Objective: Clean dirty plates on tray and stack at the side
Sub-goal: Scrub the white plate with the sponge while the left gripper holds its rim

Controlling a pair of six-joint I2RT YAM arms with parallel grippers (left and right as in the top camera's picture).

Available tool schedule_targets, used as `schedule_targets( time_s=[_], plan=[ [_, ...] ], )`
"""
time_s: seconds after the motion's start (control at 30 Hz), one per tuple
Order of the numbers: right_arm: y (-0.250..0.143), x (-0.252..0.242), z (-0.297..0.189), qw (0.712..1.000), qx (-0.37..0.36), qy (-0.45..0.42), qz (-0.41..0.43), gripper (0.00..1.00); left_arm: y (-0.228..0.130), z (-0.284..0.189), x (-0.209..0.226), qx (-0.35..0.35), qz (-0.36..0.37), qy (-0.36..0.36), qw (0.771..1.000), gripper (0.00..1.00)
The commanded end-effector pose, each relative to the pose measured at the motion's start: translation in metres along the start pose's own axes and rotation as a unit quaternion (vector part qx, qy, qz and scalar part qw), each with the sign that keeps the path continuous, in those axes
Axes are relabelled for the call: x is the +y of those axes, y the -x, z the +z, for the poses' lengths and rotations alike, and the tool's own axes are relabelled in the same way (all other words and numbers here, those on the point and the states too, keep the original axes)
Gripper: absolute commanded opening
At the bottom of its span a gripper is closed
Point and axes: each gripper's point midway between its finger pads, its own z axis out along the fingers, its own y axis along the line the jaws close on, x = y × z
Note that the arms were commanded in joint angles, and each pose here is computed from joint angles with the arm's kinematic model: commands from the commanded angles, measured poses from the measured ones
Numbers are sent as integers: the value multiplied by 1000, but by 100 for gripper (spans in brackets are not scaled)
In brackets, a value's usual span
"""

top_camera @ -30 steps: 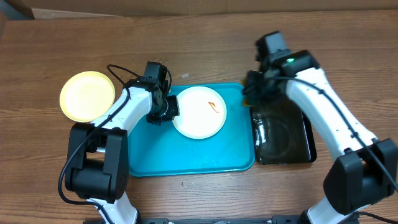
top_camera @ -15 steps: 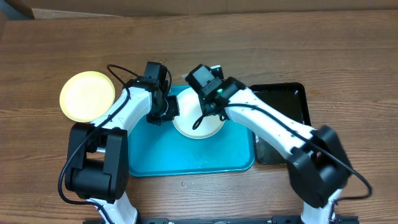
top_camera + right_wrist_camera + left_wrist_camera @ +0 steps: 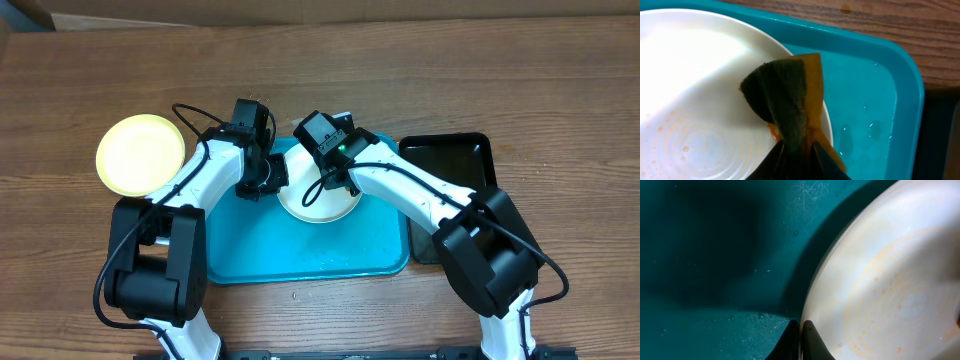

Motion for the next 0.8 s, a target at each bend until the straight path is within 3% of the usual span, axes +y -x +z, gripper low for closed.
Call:
schedule_targets(
  time_s=[0.0, 0.13, 0.27, 0.5, 0.77],
  plan=[
    [6, 4, -1, 1000, -5, 7, 5, 17, 0, 2, -3, 1, 13, -1, 1000, 4],
    [6, 4, -1, 1000, -5, 8, 5, 21, 0, 2, -3, 1, 13, -1, 1000, 4],
    [7, 4, -1, 1000, -7, 8, 5, 37, 0, 2, -3, 2, 13, -1, 1000, 4],
    [11, 6, -1, 1000, -14, 12, 3, 43, 0, 2, -3, 2, 13, -1, 1000, 4],
    [16, 4, -6, 994, -21, 6, -106, 53, 0, 2, -3, 2, 13, -1, 1000, 4]
  ],
)
